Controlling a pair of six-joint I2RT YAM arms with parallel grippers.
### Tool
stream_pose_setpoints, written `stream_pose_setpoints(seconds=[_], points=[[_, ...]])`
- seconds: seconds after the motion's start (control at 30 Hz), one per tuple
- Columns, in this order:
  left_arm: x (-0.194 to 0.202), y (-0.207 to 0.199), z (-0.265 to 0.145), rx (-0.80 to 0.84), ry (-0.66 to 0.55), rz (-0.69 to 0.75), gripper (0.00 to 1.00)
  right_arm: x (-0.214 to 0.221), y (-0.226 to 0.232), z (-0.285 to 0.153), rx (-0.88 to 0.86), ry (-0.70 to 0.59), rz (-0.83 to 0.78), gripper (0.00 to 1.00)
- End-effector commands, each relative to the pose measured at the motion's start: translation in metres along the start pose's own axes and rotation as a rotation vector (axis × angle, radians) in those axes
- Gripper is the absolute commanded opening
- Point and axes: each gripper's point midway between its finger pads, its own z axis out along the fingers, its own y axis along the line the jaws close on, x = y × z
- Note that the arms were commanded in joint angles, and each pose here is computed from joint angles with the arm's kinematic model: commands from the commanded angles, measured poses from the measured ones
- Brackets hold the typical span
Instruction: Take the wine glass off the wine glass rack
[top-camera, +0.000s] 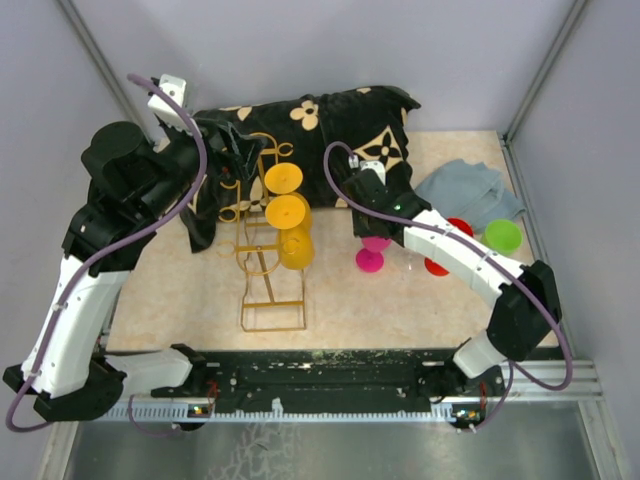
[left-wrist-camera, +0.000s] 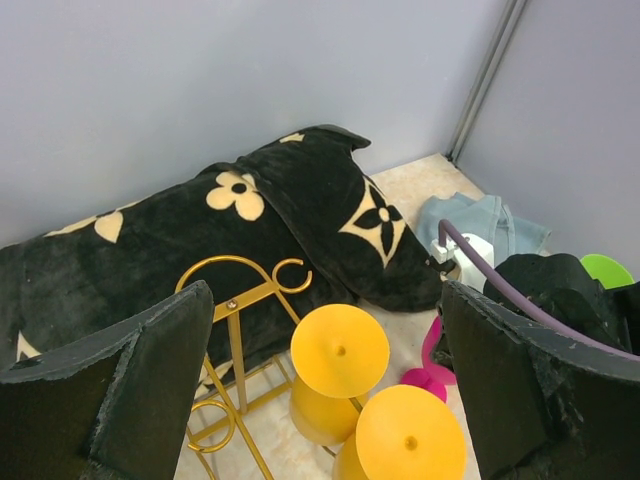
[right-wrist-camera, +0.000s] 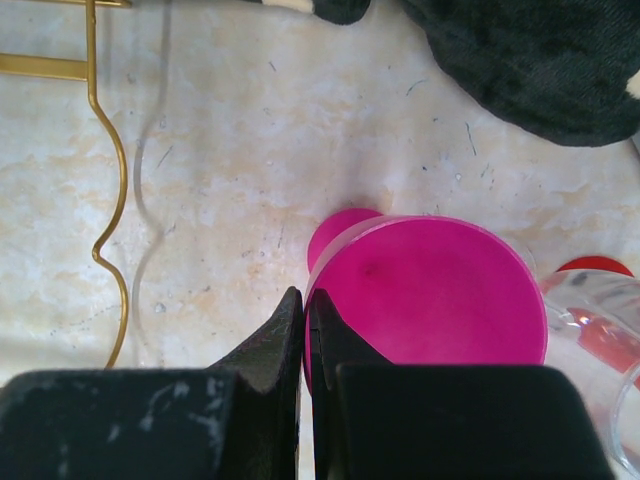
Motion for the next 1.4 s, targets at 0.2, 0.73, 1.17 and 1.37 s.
stream_pose_setpoints(seconds=[0.2, 0.73, 1.17, 1.37], points=[[-0.003, -0.002, -0.001, 0.017, -0.006, -0.009, 1.00, 0.010, -0.006, -0.001, 0.039, 0.013, 0.011, 0.00], [-0.004, -0.002, 0.000, 0.017, -0.003, -0.006, 1.00, -0.046, 0.006, -0.049, -0.035, -0.094, 0.054, 0.33], [0.004, 0.042, 0.026, -0.011, 0.104, -0.217, 1.00, -0.159, -0.003, -0.154, -0.134, -0.306, 0.145, 0.63], [0.041, 0.151, 0.033, -0.022, 0.246, -0.618, 1.00, -0.182, 0.017, -0.157, -0.327, -0.290, 0.214, 0.65]])
